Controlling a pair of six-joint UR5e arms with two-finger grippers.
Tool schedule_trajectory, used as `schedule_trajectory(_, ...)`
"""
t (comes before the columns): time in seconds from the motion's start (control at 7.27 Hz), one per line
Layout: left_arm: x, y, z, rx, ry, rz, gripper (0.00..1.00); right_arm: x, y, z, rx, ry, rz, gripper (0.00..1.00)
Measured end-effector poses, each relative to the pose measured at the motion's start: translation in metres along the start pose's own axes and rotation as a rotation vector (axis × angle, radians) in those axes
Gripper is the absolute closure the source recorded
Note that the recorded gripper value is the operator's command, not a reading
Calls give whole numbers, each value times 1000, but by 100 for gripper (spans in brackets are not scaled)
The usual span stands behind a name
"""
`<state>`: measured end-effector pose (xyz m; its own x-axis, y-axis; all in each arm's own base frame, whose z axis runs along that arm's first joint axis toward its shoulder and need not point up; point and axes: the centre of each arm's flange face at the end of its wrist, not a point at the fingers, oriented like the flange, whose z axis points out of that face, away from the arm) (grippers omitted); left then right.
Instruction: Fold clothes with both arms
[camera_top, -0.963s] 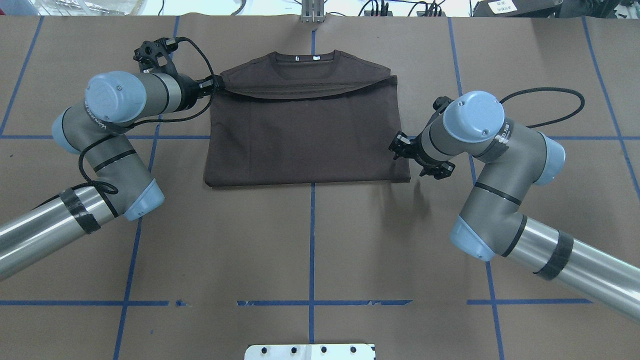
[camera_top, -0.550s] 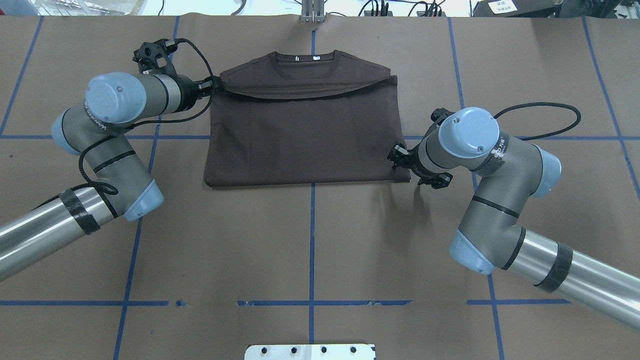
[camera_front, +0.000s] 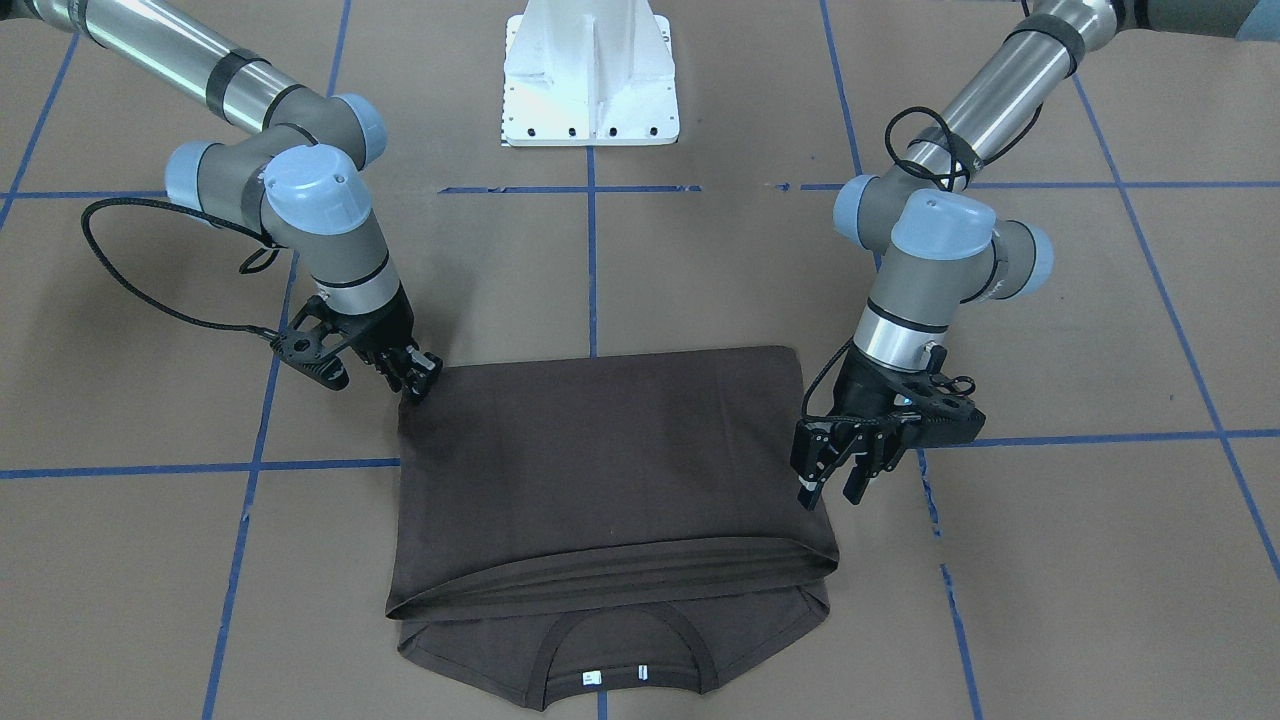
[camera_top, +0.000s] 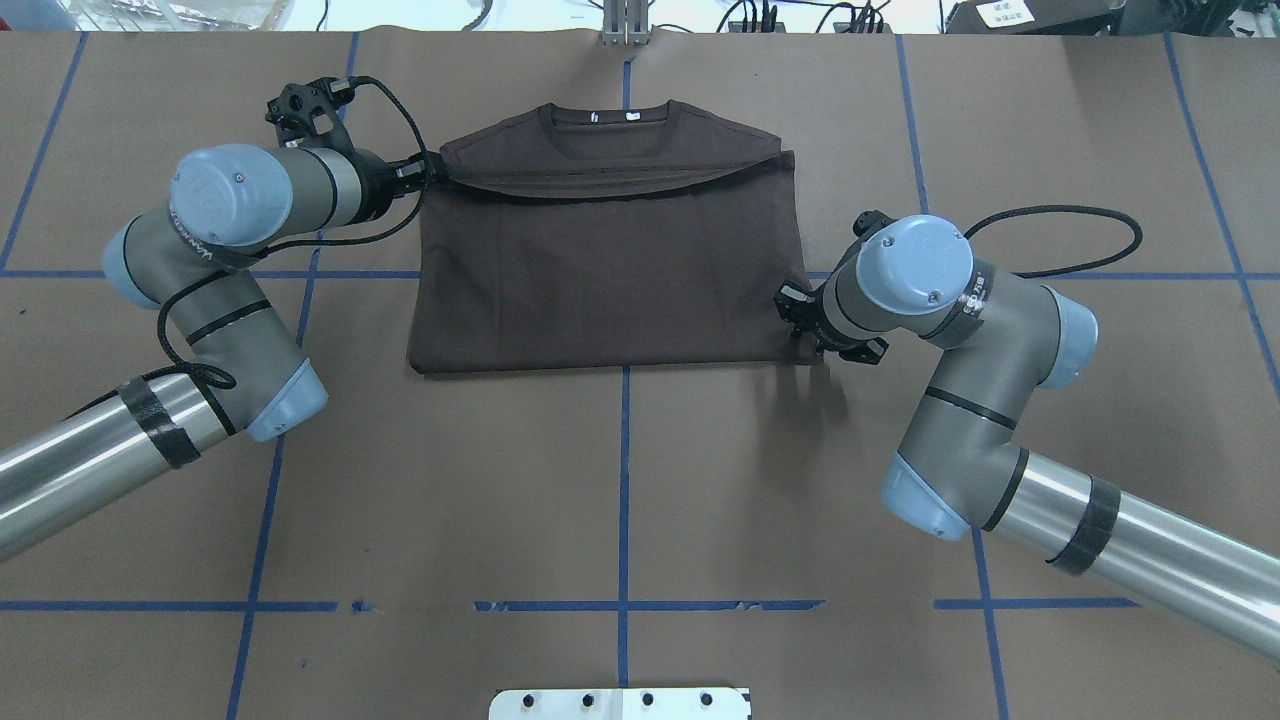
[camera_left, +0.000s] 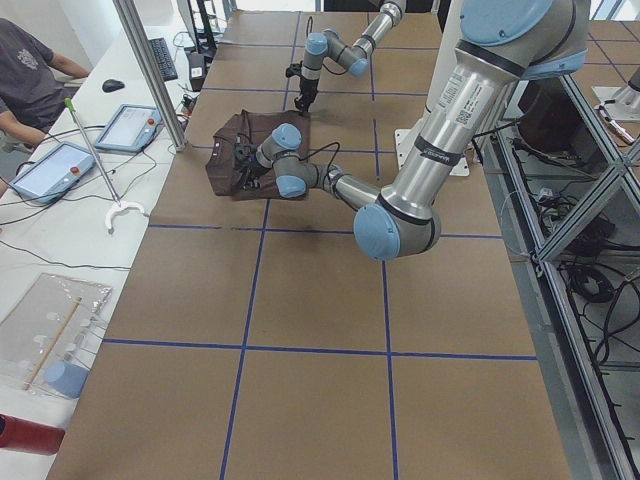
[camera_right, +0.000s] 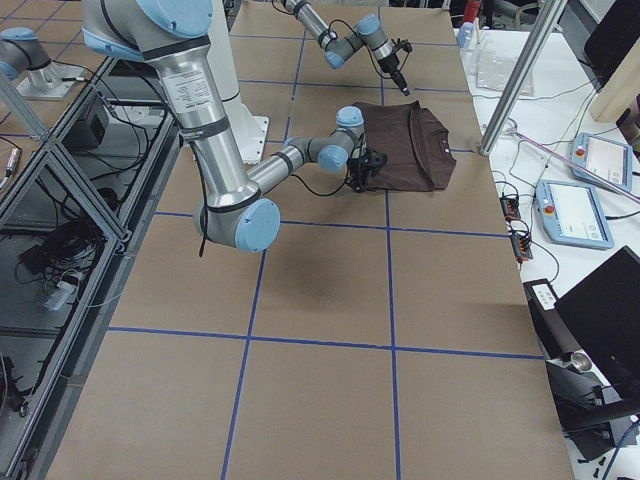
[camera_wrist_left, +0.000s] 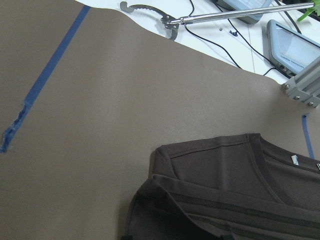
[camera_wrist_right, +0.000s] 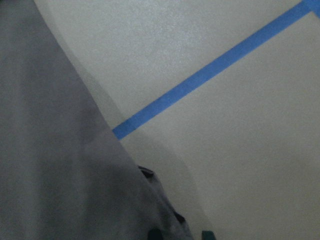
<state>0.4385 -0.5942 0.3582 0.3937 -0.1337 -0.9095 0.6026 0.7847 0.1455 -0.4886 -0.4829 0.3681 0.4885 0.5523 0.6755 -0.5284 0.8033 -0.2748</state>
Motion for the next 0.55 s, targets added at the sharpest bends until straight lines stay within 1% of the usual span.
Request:
schedule_trajectory(0.28,1,0,-1,0,2,0,34,-1,-1,-4,2,-8,4,100)
schedule_trajectory(0.55,4,-1,-3,0,9,0,34,11,7,-26,-10,-35,0,100)
